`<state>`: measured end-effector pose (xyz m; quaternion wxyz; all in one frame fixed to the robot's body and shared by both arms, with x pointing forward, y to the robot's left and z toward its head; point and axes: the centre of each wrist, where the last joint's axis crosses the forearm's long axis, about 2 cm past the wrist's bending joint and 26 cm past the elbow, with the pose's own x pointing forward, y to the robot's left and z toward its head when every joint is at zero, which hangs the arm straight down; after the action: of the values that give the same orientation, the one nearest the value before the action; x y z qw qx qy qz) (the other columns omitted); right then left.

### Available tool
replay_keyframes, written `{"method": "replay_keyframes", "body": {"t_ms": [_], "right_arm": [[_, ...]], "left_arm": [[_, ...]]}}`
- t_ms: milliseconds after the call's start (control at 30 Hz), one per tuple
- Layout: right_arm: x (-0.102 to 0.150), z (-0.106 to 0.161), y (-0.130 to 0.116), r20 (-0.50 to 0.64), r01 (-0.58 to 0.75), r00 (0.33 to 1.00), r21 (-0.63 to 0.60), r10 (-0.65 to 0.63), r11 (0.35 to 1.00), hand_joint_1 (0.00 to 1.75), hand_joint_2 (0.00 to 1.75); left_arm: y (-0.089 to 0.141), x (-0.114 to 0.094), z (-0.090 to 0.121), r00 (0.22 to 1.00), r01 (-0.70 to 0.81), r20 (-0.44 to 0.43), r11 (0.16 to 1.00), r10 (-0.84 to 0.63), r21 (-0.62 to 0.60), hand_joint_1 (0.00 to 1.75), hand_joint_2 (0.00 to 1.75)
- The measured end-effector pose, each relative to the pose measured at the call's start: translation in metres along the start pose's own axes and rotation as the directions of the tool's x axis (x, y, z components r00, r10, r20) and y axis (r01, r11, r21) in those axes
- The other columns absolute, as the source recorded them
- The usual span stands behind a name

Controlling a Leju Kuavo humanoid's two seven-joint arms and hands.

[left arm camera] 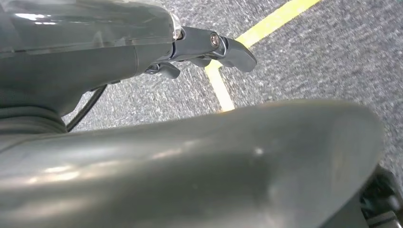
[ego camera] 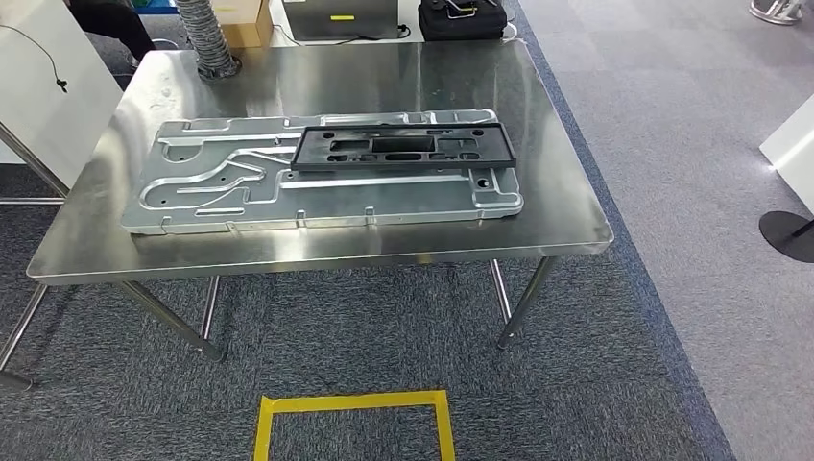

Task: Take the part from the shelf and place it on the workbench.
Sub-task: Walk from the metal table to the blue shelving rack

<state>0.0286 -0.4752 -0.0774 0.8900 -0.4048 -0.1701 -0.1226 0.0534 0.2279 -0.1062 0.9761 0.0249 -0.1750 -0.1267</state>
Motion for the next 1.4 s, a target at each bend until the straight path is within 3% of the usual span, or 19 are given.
{"method": "replay_keyframes", "body": {"t_ms": [667, 1067, 1400], "right_arm": [[-0.013, 0.057, 0.083, -0.235, 0.005, 0.97, 0.284, 0.064, 0.959, 0.0, 0.0], [-0.013, 0.062, 0.09, -0.233, 0.006, 0.97, 0.302, 0.067, 0.953, 0.0, 0.0], [-0.013, 0.066, 0.094, -0.244, 0.007, 0.967, 0.317, 0.075, 0.948, 0.0, 0.0]], "left_arm": [[0.012, -0.002, -0.002, 1.0, 0.022, -0.013, 1.0, -0.021, 0.017, 0.0, 0.0], [0.013, 0.0, -0.002, 0.998, 0.056, -0.002, 0.998, -0.056, 0.009, 0.0, 0.0], [0.012, -0.002, -0.002, 0.995, 0.082, -0.055, 0.997, -0.082, -0.001, 0.0, 0.0]]}}
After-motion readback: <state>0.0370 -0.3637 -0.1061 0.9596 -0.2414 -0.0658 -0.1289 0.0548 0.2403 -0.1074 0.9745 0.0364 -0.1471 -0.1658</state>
